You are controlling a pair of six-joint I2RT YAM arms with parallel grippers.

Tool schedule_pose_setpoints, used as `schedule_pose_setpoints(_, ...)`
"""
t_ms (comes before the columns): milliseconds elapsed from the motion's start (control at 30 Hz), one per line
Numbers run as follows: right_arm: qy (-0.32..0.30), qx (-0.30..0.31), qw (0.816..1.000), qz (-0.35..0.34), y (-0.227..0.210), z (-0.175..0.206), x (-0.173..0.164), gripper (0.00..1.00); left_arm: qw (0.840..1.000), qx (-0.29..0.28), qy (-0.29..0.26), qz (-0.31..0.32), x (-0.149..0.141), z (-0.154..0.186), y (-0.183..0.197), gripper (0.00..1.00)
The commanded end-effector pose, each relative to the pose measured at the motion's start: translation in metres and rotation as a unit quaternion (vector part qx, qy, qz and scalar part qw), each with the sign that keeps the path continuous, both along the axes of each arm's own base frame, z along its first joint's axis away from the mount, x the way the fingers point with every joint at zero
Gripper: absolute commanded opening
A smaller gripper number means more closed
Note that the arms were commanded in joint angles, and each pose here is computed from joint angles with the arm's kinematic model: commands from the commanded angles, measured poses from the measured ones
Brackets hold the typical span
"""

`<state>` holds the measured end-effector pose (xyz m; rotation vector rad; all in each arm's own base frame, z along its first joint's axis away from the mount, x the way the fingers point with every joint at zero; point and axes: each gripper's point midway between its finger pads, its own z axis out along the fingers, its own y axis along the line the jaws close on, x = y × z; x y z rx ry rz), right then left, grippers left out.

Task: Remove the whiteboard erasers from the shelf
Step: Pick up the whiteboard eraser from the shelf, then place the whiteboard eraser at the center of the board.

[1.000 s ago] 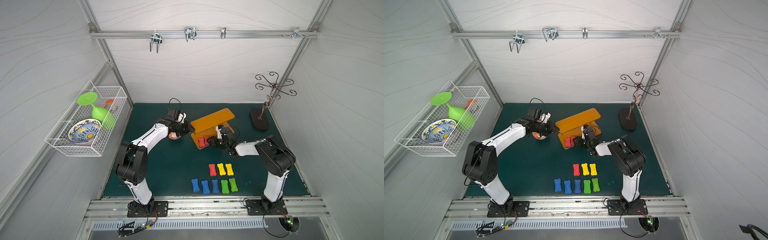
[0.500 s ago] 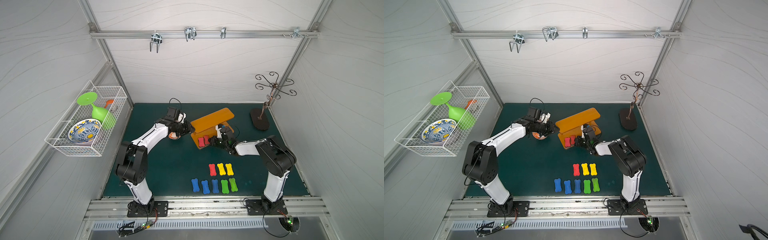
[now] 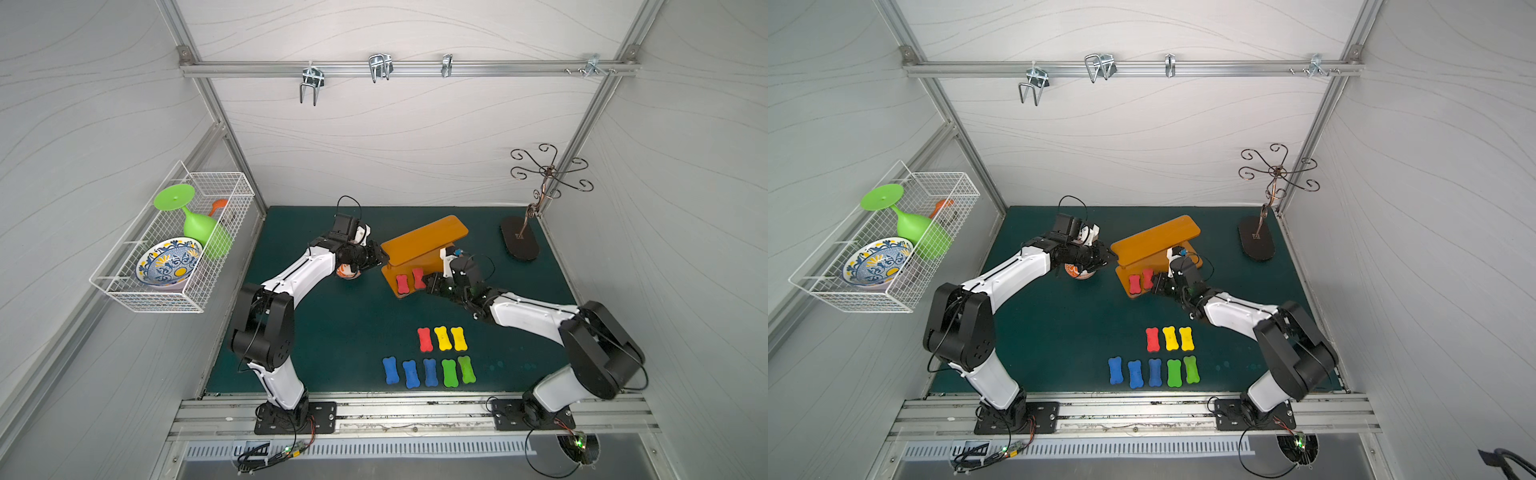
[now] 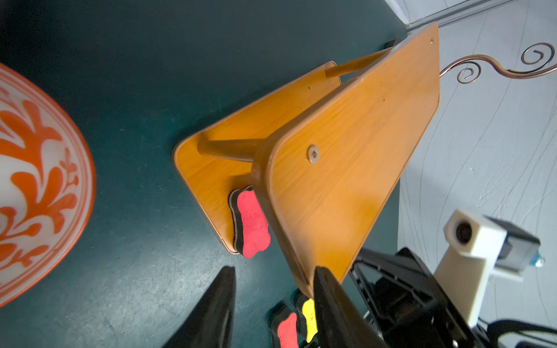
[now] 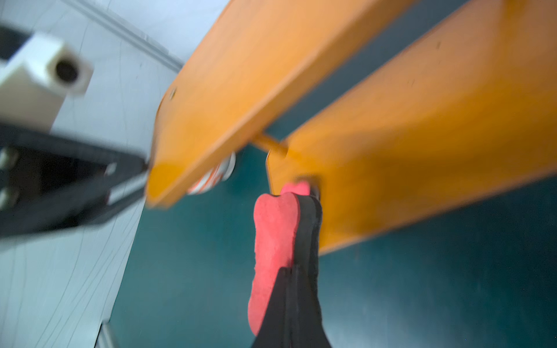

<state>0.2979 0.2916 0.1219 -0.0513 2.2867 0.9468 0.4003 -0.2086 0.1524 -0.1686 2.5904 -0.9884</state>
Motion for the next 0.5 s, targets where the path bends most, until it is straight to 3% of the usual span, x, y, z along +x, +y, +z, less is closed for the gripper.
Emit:
schedule_pose_setpoints(0, 0.046, -0.037, 0.998, -0.012, -0.009, -0.022, -0.049, 0.0, 0.999, -0.004, -0.038, 0.007, 0.005, 0.024, 0.006, 0.46)
schedule_pose_setpoints(233, 0.086, -0.074, 0.994, 0.008, 0.005, -0.055, -0.113, 0.0, 0.998, 0.001, -0.056, 0.008, -0.002, 0.033, 0.008, 0.47)
schedule_pose_setpoints(467, 0.097, -0.113, 0.989, 0.02, 0.025, -0.07, -0.123, 0.0, 0.999, 0.001, -0.052, 0.001, -0.004, 0.03, 0.003, 0.47)
